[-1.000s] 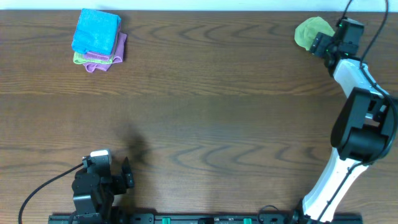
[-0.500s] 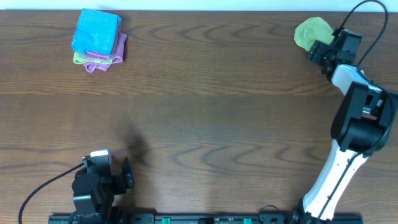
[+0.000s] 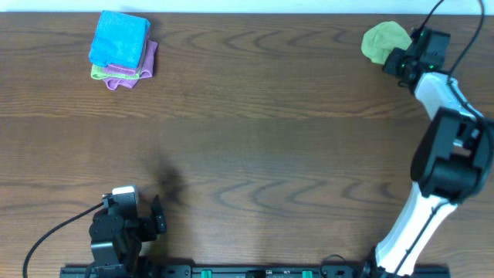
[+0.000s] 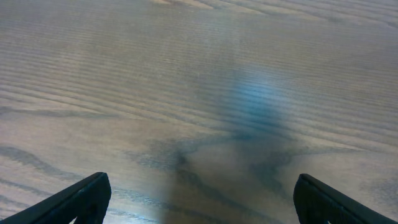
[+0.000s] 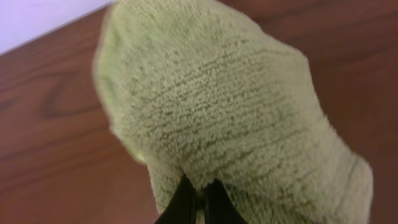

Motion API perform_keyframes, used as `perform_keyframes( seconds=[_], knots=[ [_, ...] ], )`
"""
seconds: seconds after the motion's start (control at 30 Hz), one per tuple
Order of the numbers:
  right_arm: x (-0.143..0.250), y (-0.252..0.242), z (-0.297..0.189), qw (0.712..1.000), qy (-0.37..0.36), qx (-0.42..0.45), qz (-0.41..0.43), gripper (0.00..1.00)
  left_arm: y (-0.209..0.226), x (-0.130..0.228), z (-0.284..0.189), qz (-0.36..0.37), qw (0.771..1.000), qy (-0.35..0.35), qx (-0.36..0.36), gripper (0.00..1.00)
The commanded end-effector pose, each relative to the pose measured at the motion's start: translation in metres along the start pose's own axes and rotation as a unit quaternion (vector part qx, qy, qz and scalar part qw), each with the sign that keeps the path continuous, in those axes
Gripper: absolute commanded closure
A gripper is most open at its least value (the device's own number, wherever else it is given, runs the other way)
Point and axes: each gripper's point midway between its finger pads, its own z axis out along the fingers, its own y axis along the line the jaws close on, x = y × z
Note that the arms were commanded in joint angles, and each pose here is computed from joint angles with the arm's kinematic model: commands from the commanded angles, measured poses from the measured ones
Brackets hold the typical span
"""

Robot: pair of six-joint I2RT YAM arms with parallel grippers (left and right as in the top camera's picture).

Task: Fold the cloth
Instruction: 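Lift the green towel with the right gripper and drag it toward center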

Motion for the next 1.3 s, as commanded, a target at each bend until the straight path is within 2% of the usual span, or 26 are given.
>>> perform_keyframes(
  seconds=[0.0,0.17,0.37,0.53,0.63,0.8,0.93,1.03,1.13,1.2,1.23,1.27],
  knots=[
    [-0.035,0.032,-0.061,0.999,-0.029,-0.019,-0.032,0.99,0.003,0.012,0.005,0.007,1.000,0.018,-0.008,0.05],
    [-0.005,0.082,-0.149,0.994,0.037,-0.041,-0.093,0.99,0.003,0.012,0.005,0.007,1.000,0.018,-0.008,0.05],
    [0.042,0.154,-0.233,0.977,0.075,-0.097,-0.175,0.99,0.003,0.012,0.005,0.007,1.000,0.018,-0.008,0.05],
    [0.110,0.204,-0.280,0.946,0.144,-0.146,-0.251,0.99,0.003,0.012,0.005,0.007,1.000,0.018,-0.008,0.05],
    [0.154,0.234,-0.303,0.917,0.186,-0.185,-0.300,0.99,0.003,0.012,0.005,0.007,1.000,0.018,-0.008,0.05],
    [0.193,0.282,-0.331,0.875,0.191,-0.262,-0.360,0.99,0.003,0.012,0.005,0.007,1.000,0.018,-0.008,0.05],
    [0.206,0.312,-0.347,0.847,0.169,-0.314,-0.394,0.99,0.003,0.012,0.005,0.007,1.000,0.018,-0.008,0.05],
    [0.207,0.333,-0.345,0.836,0.157,-0.349,-0.392,0.99,0.003,0.012,0.005,0.007,1.000,0.018,-0.008,0.05],
    [0.213,0.341,-0.323,0.836,0.167,-0.348,-0.389,0.99,0.003,0.012,0.005,0.007,1.000,0.018,-0.008,0.05],
    [0.220,0.341,-0.288,0.843,0.184,-0.324,-0.388,0.99,0.003,0.012,0.005,0.007,1.000,0.018,-0.008,0.05],
    [0.217,0.335,-0.266,0.856,0.185,-0.293,-0.384,0.96,0.003,0.012,0.005,0.007,1.000,0.018,-0.008,0.05],
    [0.206,0.322,-0.233,0.888,0.176,-0.231,-0.358,0.66,0.003,0.012,0.005,0.007,1.000,0.018,-0.008,0.05]
  ],
)
